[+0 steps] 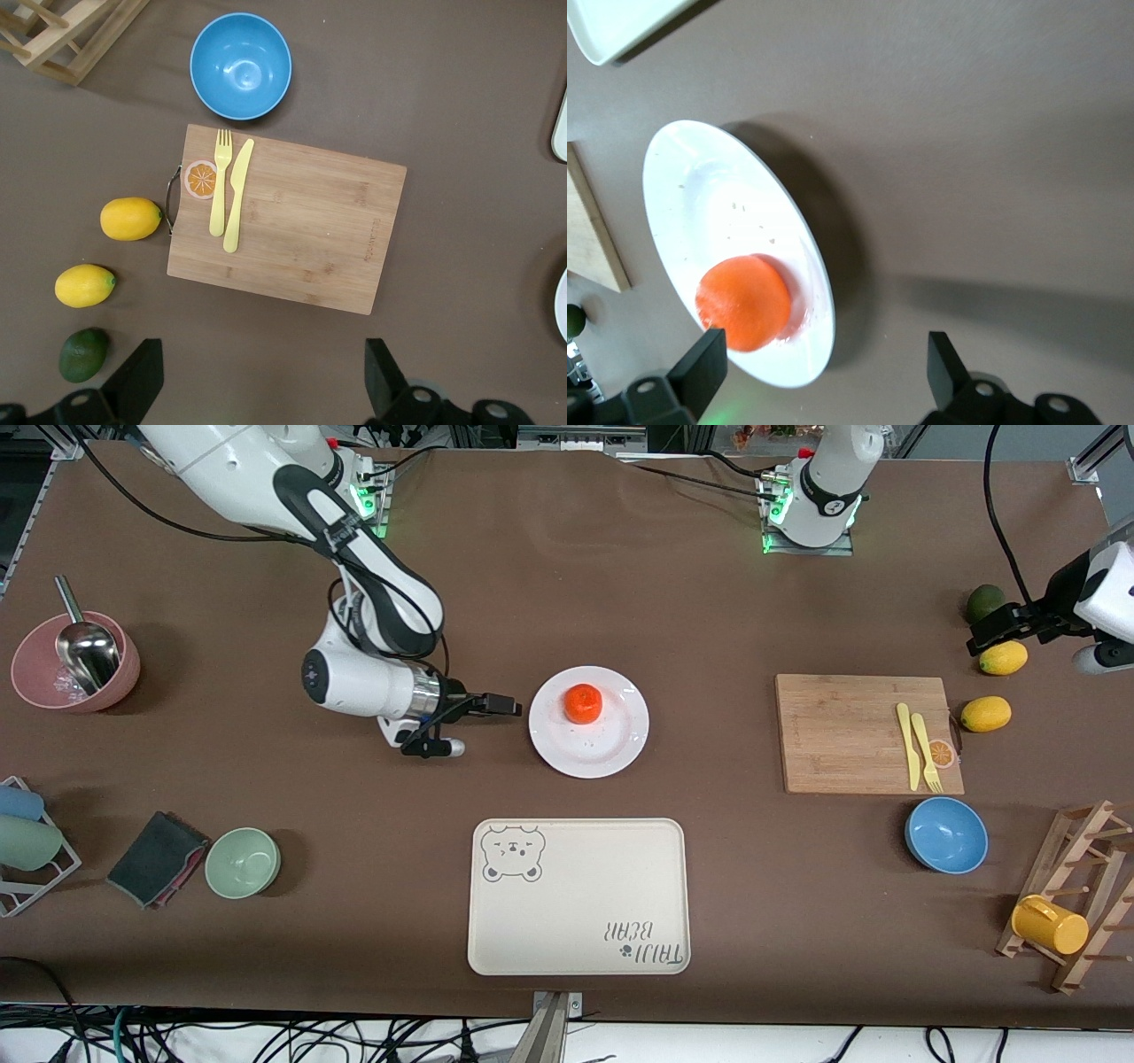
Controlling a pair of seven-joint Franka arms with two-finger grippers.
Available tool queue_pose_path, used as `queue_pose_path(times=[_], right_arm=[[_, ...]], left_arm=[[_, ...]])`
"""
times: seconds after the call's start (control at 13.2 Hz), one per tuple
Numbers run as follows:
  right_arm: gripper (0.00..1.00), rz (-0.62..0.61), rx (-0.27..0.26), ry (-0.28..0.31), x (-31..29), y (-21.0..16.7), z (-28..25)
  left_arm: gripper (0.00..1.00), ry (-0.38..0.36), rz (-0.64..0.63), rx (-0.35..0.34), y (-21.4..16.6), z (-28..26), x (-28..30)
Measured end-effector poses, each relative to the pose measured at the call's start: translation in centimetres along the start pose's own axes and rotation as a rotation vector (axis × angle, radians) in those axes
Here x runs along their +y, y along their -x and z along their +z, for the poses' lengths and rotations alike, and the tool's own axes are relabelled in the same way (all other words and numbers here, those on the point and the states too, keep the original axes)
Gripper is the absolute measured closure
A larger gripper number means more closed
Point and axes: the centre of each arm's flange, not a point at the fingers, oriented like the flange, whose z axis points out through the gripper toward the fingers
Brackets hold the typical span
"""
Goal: Place orange and plate with both arms
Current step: 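Grip the white plate rim with the right gripper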
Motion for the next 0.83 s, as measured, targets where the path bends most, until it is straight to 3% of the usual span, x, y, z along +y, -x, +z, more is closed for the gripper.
queue_pose_path(times=[0.38, 0.83], right_arm=[[0.00, 0.011, 0.045, -0.009, 0.0, 0.3, 2.9], [0.00, -0.005, 0.083, -0.028, -2.0, 0.3, 5.2]], left_arm=[[0.00, -0.007, 0.002, -0.039, 0.0, 0.0, 0.1], [0.00, -0.012, -0.001, -0.006, -2.6, -1.2, 0.5]])
